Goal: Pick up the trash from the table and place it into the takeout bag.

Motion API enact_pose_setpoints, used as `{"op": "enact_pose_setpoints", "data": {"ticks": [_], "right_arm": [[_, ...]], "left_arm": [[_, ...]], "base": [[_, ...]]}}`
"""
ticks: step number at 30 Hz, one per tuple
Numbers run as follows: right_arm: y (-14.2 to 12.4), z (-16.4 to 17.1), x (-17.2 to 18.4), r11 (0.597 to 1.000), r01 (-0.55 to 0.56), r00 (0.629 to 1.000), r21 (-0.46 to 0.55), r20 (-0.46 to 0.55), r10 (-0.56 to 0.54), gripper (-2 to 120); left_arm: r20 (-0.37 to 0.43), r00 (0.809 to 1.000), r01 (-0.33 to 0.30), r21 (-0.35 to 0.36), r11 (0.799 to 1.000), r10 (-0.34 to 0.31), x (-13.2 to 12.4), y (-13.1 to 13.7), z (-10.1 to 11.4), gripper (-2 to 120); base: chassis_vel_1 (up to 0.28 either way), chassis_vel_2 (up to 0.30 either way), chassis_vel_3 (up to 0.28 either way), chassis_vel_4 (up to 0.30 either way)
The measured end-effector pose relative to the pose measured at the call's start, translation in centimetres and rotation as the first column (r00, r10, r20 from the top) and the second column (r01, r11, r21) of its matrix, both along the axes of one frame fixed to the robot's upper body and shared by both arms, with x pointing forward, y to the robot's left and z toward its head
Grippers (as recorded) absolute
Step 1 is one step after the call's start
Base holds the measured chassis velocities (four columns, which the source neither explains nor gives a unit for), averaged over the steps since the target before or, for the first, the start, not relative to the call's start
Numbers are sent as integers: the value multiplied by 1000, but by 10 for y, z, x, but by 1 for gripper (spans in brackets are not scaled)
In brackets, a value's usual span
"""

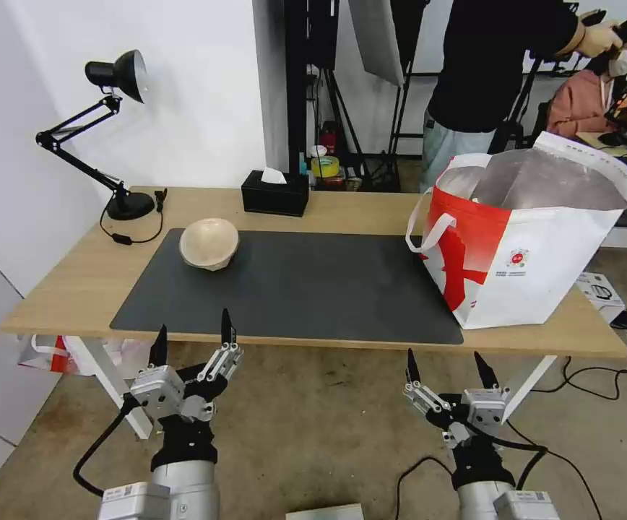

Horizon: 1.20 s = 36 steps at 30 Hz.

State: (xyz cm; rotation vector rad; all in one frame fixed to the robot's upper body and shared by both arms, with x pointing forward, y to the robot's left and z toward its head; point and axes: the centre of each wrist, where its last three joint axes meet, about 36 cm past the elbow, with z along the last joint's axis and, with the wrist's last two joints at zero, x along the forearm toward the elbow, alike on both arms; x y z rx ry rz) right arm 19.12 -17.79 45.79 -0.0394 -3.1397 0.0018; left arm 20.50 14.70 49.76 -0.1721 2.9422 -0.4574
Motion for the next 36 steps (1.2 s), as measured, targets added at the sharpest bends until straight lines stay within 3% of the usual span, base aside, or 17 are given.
{"op": "enact_pose_setpoints", "data": {"ticks": [4,5,8,11,13,14,16,19,21,24,25,28,36], "right_arm": [[0,0,0,1000,0,1000,0,1,0,100],[0,0,0,1000,0,1000,0,1,0,100],[0,0,0,1000,0,1000,0,1,0,100],[0,0,0,1000,0,1000,0,1,0,100],[0,0,0,1000,0,1000,0,1,0,100],[0,0,0,1000,0,1000,0,1,0,100],[0,0,0,1000,0,1000,0,1,0,100],[0,0,0,1000,0,1000,0,1,0,100],[0,0,0,1000,0,1000,0,1,0,100],[0,0,0,1000,0,1000,0,1,0,100],[0,0,0,1000,0,1000,0,1,0,100],[0,0,0,1000,0,1000,0,1,0,100],[0,0,0,1000,0,1000,0,1,0,100]], "left_arm": [[-113,993,27,-118,993,-40,1,10,6,100],[-113,993,27,-118,993,-40,1,10,6,100],[-222,972,37,-203,978,-82,-5,14,2,100],[-259,962,31,-214,976,-87,-7,19,0,100],[-299,950,25,-228,973,-95,-9,26,-2,100],[-341,935,12,-257,966,-102,-7,35,-3,100],[-350,931,4,-272,962,-103,-4,40,-2,100],[-389,913,-35,-379,925,-125,18,59,8,100],[-393,910,-37,-398,916,-134,24,64,12,100],[-382,914,-53,-452,891,-140,47,95,33,100],[-382,914,-53,-452,891,-140,47,95,33,100],[-344,930,-56,-482,874,-130,64,123,58,100],[-277,949,-16,-527,850,-153,77,140,85,100]], "base": [[0,0,0,0],[0,0,0,0],[0,0,0,0],[0,0,0,0],[0,0,0,0],[0,0,0,0],[0,0,0,0],[0,0,0,0],[0,0,0,0],[0,0,0,0],[0,0,0,0],[0,0,0,0],[0,0,0,0]]}}
